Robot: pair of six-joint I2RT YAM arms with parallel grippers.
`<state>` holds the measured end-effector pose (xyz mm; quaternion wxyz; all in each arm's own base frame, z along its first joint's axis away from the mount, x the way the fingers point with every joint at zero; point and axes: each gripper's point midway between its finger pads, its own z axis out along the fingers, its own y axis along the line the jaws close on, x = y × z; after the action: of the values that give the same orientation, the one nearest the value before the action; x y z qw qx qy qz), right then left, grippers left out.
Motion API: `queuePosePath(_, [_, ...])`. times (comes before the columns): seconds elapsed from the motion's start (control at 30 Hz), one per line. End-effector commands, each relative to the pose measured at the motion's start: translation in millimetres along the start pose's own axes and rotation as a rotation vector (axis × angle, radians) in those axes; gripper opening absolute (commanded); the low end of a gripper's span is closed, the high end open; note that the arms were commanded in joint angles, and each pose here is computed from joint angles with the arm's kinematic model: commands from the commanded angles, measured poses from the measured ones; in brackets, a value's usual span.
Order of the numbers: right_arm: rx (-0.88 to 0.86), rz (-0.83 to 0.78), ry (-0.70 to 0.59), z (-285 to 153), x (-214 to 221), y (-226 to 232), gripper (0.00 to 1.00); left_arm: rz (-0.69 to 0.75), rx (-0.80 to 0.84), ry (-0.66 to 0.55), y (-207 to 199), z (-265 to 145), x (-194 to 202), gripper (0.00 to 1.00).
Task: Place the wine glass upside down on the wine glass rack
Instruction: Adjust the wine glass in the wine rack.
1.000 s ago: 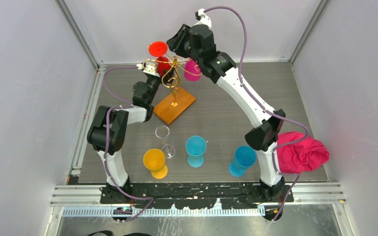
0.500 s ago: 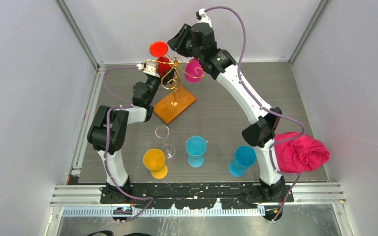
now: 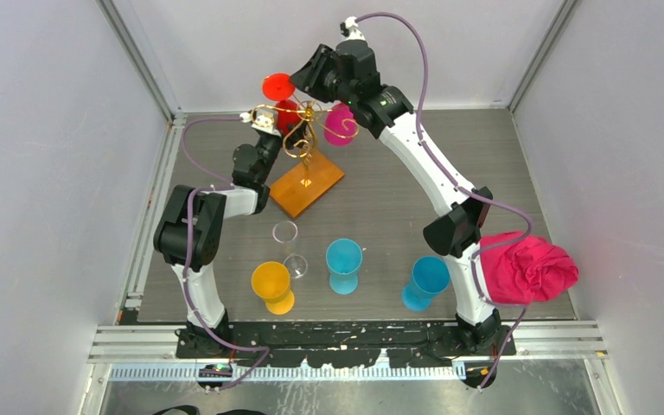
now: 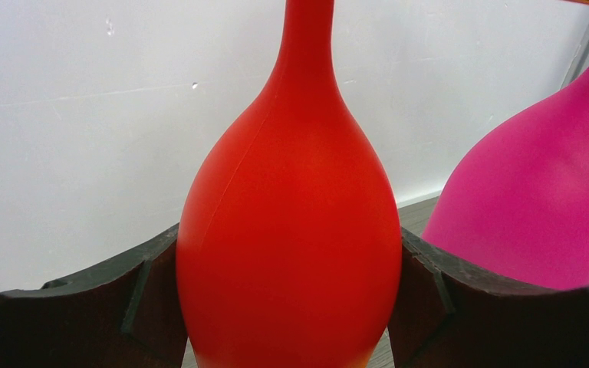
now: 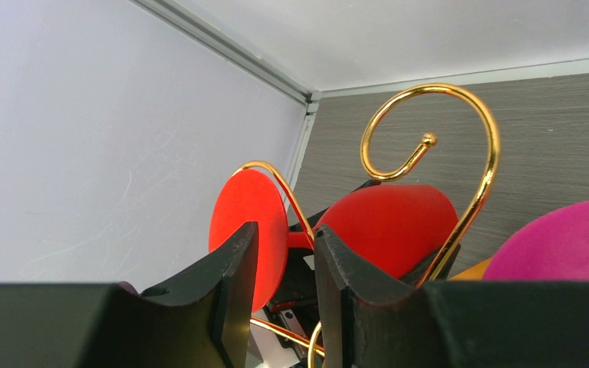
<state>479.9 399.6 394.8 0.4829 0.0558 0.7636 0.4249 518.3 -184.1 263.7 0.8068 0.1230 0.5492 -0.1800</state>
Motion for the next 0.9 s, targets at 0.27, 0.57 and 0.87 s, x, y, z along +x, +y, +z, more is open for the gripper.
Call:
queuePosePath(0.27, [-0.104, 0.029, 0.007, -10.2, -10.0, 28.5, 0.38, 0.01, 0.031, -0.212, -5.3, 13.2, -66.7, 0.77])
queuePosePath(0.57, [-0.116, 0.051, 0.022, -7.5, -7.2, 28.4, 0.31, 0.009, 0.039, -0.212, -6.9, 11.9, -67.8, 0.77])
queuePosePath(0.87, [-0.112, 0.083, 0.037, -3.1, -3.6, 23.0, 0.08, -0.002, 0.043, -0.207, -7.9, 10.5, -66.4, 0.8])
